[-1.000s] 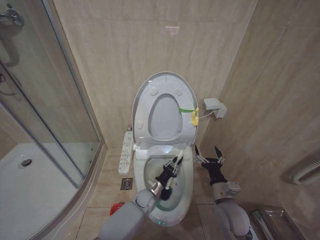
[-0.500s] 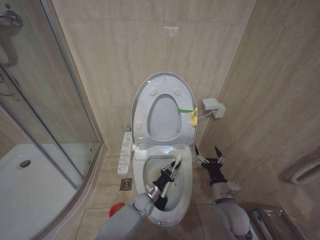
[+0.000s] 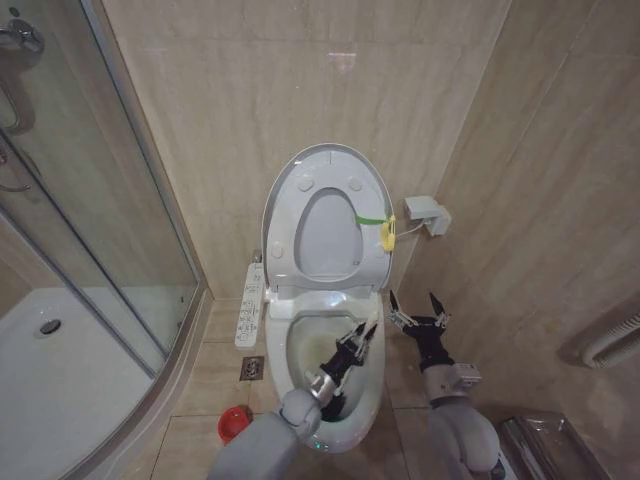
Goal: Open the toilet lid, clean the toilet bowl with a toilet brush, close the toilet lid, and flush.
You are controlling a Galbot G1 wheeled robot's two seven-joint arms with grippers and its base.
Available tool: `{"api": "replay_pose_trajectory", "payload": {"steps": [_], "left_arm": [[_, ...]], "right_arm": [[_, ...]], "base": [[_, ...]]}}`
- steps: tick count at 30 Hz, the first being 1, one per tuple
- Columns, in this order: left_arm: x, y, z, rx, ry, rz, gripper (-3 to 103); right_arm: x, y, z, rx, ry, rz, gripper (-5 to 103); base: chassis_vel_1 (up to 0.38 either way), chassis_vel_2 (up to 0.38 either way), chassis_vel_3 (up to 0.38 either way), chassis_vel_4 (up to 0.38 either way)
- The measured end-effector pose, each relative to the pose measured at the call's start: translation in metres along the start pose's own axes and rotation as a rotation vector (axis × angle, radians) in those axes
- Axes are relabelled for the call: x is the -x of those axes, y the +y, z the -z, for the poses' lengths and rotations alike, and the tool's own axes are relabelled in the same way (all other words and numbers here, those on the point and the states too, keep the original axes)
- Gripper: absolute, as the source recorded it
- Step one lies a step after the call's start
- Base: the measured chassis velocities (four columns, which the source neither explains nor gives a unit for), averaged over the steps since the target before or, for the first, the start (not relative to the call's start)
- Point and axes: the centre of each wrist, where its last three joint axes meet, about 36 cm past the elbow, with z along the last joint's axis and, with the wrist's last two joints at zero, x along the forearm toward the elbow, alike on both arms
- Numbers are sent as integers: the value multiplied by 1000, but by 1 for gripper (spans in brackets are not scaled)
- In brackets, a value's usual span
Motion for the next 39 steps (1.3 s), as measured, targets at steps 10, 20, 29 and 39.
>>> {"api": "replay_pose_trajectory", "payload": {"steps": [10,20,29,39], "left_arm": [[-12,9,19,90,-45,-51,19],[-75,-12,30,72,-14,-32,19],[-123,-1,42,93,25,27,19],[-145,3,39,90,46,67,19]], "right_arm": [[0,0,0,0,0,0,100],[0,0,0,0,0,0,100],[0,0,0,0,0,0,100],[0,0,0,0,0,0,100]], "base": [[0,0,0,0],[0,0,0,0],[0,0,0,0],[0,0,0,0]]}}
